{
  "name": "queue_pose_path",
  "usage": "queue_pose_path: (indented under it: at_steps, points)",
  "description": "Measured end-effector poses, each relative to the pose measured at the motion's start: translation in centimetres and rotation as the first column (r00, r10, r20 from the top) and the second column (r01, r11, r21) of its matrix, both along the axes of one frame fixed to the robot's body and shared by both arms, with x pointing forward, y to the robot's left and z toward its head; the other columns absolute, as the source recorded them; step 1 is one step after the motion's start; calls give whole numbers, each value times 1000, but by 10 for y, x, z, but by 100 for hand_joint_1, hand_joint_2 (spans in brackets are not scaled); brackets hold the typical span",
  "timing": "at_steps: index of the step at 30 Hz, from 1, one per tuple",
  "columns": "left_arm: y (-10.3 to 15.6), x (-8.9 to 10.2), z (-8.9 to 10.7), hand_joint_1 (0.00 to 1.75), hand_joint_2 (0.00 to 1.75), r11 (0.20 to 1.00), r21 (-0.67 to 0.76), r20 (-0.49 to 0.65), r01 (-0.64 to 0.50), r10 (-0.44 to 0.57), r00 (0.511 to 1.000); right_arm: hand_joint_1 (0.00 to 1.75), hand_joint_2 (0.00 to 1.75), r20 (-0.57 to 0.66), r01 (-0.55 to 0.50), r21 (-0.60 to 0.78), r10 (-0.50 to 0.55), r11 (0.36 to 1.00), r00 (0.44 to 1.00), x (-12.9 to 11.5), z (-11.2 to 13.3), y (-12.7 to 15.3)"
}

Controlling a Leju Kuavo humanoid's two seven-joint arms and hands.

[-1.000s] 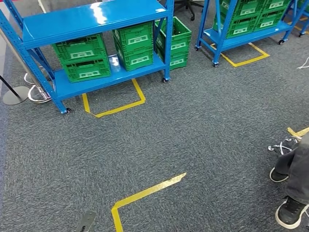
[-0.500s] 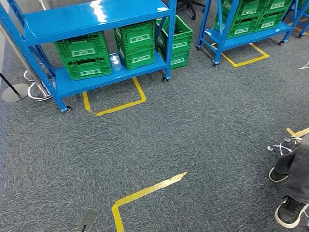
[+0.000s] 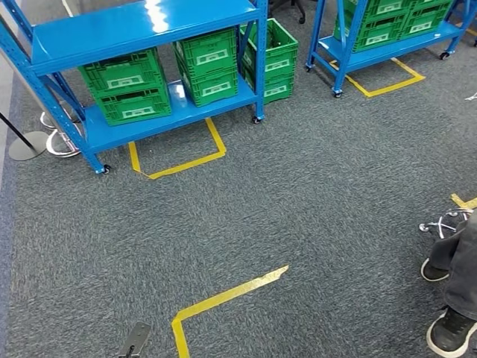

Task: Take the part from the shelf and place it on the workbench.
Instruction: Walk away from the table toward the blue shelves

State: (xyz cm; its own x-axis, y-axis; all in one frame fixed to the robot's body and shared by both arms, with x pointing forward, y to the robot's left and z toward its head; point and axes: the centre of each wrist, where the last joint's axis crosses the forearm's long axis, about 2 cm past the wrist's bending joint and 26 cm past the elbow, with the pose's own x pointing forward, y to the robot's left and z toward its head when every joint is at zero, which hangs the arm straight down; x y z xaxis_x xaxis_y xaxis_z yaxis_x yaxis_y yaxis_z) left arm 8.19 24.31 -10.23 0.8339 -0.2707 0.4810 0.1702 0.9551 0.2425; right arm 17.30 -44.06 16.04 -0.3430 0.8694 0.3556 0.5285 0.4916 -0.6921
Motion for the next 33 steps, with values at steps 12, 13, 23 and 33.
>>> queue_pose_path:
  at_steps: [12,13,23,33]
  points:
    - [2,-4,-1,0,0,1000,5,-7,0,0,1000,0,0,0,0,2,0,1000,1000,0,0,1]
    - [2,-4,-1,0,0,1000,5,-7,0,0,1000,0,0,2,1,2,-1,1000,1000,0,0,1]
    - [2,-5,-1,0,0,1000,7,-11,-1,1,1000,0,0,-2,3,7,-3,1000,1000,1,-1,0]
    - [-1,0,0,0,0,1000,4,-4,-1,1,1000,0,0,-5,3,14,-3,1000,1000,1,-2,0]
